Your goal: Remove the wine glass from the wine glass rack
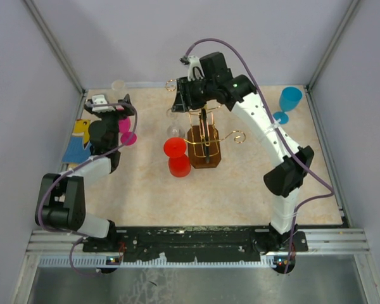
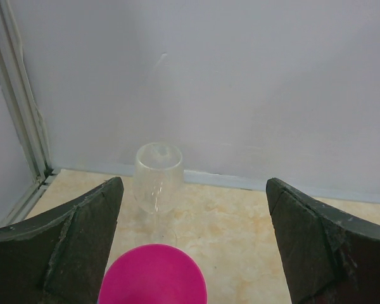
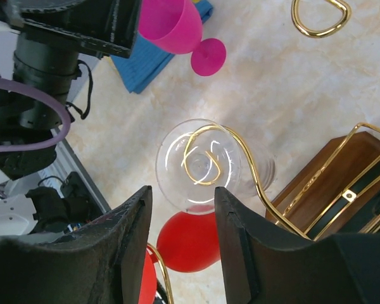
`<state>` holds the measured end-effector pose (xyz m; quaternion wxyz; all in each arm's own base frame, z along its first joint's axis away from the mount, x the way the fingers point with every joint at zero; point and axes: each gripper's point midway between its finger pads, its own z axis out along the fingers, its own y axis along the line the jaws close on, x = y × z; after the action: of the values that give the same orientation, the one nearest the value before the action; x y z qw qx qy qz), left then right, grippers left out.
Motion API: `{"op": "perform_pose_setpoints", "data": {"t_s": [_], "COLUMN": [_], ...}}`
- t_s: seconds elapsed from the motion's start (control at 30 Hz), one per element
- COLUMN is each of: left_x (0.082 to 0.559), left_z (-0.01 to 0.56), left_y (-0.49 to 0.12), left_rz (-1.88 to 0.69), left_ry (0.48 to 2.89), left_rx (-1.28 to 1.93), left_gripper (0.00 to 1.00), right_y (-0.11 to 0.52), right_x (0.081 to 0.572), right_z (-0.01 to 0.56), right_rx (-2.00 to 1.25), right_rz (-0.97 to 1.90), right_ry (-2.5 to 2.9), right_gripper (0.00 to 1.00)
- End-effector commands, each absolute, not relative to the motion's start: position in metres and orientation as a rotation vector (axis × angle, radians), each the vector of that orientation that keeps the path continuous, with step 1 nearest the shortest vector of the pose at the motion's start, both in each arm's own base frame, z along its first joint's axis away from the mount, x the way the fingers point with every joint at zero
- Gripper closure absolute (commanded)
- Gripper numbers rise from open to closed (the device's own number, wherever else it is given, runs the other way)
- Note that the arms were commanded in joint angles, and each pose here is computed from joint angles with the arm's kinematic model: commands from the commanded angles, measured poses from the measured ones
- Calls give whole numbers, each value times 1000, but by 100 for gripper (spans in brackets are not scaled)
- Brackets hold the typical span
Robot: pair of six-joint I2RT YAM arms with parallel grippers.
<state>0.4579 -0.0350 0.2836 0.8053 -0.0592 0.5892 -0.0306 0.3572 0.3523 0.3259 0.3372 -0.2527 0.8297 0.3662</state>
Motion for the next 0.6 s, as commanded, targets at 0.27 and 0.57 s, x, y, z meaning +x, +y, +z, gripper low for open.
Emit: {"op": "perform_pose_setpoints", "data": {"t_s": [0.27,0.57], "left_x": [444,436], "left_z": [342,357], "left_y": [-41,-39], "left_rz": [-138,-142], "left_ry": [1146,1124], "left_rx": [-142,-155], "left_gripper": [0,0], "right_y": [351,355], "right_x": [369,375], "right_z": [324,313], "right_rx": [-566,-542], "right_rz": [890,857], "right_ry": [2189,2225], "right_gripper": [57,56]}}
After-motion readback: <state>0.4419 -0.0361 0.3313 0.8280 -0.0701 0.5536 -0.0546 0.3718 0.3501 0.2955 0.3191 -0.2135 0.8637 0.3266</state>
